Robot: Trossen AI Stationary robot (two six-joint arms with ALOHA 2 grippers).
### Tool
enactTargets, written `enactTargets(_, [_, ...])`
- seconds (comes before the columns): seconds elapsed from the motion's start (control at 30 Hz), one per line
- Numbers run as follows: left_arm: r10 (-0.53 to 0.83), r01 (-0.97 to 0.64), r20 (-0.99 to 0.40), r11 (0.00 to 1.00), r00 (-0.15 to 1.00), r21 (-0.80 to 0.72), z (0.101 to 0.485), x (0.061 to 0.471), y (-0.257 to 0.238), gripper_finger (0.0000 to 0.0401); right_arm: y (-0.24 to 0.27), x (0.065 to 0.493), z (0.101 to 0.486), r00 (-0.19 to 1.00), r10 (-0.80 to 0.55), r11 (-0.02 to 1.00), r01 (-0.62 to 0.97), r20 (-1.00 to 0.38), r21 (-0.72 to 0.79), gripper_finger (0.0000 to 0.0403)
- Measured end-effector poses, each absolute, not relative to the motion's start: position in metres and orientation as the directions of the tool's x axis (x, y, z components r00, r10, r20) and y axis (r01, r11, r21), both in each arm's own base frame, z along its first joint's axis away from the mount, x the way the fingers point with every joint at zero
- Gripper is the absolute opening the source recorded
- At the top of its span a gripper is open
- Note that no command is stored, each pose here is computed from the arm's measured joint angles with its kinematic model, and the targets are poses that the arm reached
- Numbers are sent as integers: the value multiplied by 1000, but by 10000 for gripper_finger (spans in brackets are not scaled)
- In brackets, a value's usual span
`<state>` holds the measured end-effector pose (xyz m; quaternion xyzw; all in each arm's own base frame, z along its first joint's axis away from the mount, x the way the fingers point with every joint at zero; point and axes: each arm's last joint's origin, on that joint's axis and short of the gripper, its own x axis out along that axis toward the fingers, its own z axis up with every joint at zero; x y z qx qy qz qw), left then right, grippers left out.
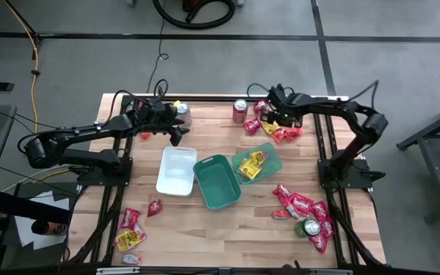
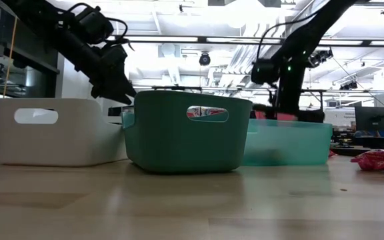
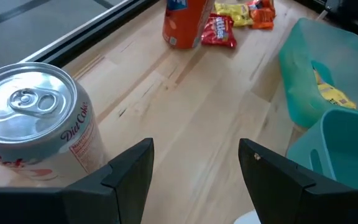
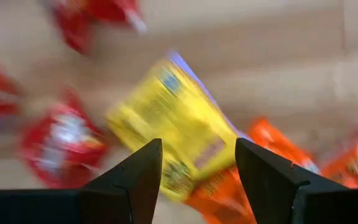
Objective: Sort candy
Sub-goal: Put the yellow candy into the green transparent bin
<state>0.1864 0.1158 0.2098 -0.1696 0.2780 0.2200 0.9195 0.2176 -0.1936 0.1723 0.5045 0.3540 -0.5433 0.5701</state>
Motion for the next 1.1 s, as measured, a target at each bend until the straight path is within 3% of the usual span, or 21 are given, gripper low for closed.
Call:
enactTargets(0.1, [316, -497, -572, 847, 757, -190, 213, 188, 117, 223, -196, 216, 184, 222, -292, -17, 971, -930, 237, 199])
enactTargets(0.27, [335, -513, -518, 822, 787, -248, 219, 191, 119, 223, -197, 215, 179, 244, -225, 138, 966, -943, 217, 199])
enactTargets(0.67, [363, -505, -377, 760, 852, -411, 232, 197, 122, 223, -205, 226, 135, 111, -184, 298, 953, -977, 52, 195])
enactTargets(0.8, [338, -444, -293, 752, 894, -488, 240, 200, 122, 223, -205, 226, 138, 119, -199, 346, 937, -973, 44, 147])
enactTargets(0.97, [287, -327, -164, 747, 944, -578, 253, 203, 122, 223, -202, 226, 157, 189, -267, 450, 892, -945, 51, 21])
enactTargets(1.1, [255, -234, -58, 747, 965, -623, 265, 203, 121, 223, -201, 226, 185, 301, -336, 501, 859, -892, 101, 21])
